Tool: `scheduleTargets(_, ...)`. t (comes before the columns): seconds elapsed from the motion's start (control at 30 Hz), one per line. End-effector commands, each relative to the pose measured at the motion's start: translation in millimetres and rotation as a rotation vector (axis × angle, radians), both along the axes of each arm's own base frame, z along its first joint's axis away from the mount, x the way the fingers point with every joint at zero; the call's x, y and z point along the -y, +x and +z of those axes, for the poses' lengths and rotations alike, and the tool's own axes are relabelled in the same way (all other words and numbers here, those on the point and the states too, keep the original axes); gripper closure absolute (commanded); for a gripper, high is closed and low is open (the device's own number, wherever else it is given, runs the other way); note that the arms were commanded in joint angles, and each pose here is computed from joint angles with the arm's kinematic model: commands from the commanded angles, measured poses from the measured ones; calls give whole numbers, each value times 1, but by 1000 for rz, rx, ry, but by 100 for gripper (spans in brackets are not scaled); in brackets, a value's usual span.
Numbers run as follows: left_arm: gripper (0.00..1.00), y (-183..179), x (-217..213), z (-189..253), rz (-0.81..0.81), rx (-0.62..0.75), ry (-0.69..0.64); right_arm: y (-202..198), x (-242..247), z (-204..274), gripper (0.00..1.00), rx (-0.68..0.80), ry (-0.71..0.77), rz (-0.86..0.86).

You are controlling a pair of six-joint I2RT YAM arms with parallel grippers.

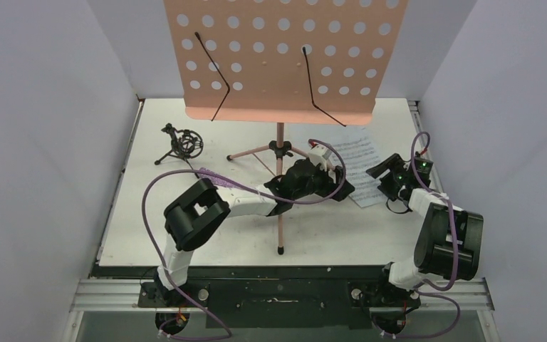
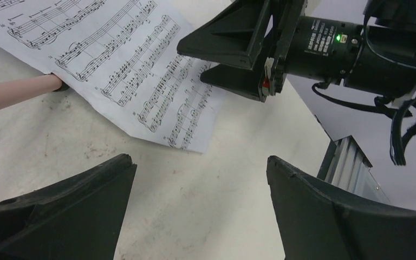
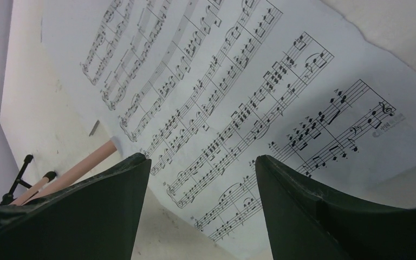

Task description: Set up the instrument practice props

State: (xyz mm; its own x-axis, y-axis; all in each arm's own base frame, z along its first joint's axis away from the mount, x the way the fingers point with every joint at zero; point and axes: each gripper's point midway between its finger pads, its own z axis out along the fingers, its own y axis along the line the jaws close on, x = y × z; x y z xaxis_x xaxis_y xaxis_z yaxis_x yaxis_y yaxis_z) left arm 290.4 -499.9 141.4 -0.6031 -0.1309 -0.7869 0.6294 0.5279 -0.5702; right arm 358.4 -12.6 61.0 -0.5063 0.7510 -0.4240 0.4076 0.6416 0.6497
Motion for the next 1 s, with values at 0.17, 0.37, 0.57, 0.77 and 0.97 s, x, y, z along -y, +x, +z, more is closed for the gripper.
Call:
scheduleTargets(0.17, 8, 37, 28, -11, 117, -23, -18, -11, 13, -36, 30, -85, 17, -130)
scheduleTargets(0.37, 7, 48, 25, -37, 190, -68, 28, -21, 4, -47, 31, -115, 92, -141)
scheduleTargets(0.57, 7, 55, 30, -56, 228, -115, 3, -25, -2, -54, 31, -131, 155, -136)
scheduleTargets(0.77, 11, 55, 51, -71, 178, -158, -34, -24, -11, -52, 32, -126, 215, -114)
scheduleTargets(0.97, 11, 55, 39, -75, 247, -115, -2, -25, -11, -47, 33, -115, 218, -113)
